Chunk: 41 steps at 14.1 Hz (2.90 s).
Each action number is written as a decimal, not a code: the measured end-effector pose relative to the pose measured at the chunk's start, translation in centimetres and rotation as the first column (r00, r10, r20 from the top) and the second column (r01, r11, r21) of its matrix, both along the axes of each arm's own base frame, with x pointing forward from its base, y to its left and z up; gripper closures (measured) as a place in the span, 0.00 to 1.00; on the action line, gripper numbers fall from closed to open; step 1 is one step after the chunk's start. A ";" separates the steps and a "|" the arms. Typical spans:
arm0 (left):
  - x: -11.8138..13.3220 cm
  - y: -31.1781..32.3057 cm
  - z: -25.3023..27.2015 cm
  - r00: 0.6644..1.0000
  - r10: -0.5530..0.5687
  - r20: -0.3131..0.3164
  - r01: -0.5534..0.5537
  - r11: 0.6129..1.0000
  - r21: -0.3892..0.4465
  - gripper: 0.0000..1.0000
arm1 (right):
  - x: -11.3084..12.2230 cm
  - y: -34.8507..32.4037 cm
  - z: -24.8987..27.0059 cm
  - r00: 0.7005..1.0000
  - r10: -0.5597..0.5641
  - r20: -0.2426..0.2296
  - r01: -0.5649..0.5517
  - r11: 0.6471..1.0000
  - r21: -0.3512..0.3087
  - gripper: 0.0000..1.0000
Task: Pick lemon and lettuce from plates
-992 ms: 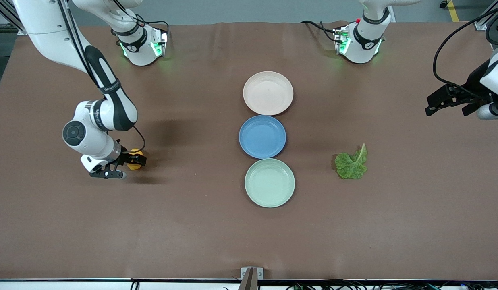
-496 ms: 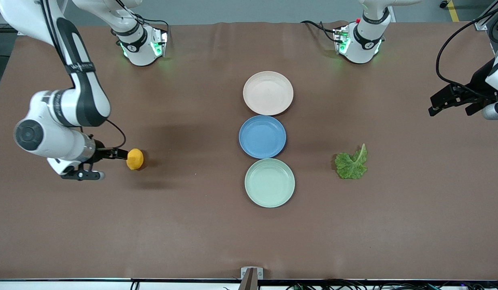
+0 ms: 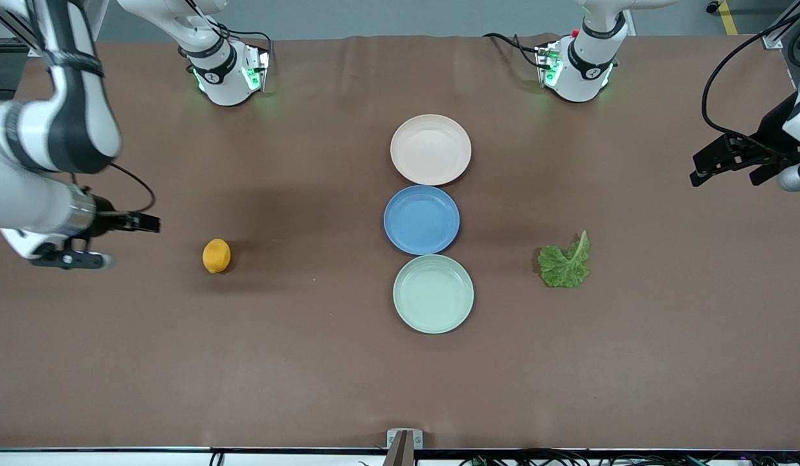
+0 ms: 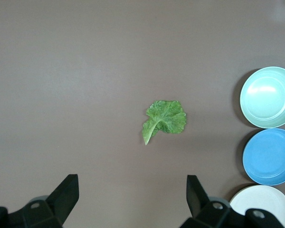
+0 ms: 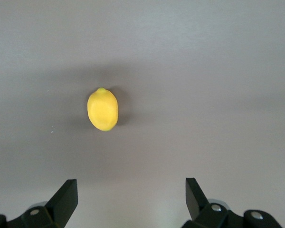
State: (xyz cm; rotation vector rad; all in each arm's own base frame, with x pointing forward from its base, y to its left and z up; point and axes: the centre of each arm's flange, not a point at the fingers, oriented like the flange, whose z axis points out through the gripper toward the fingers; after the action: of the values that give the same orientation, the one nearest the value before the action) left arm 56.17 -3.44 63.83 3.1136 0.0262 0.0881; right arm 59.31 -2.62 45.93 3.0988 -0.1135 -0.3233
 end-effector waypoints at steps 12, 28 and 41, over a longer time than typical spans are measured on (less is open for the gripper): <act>0.0 0.0 0.6 1.000 0.000 0.011 0.000 1.000 -0.001 0.00 | 0.9 -0.3 8.0 1.000 0.000 0.013 -0.001 1.000 0.004 0.00; 0.0 0.0 0.8 1.000 -0.001 0.012 0.001 1.000 -0.001 0.00 | -3.1 0.7 10.2 0.988 0.086 0.125 -0.088 0.996 0.018 0.00; -0.1 0.0 0.8 1.000 -0.001 0.012 0.001 1.000 -0.001 0.00 | -6.0 0.8 14.1 0.974 0.112 0.196 -0.117 0.993 0.012 0.00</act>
State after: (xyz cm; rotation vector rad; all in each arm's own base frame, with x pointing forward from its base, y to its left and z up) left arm 56.12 -3.48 64.61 3.1122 0.0247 0.1066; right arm 53.33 -1.80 59.98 3.1359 0.0661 -0.0163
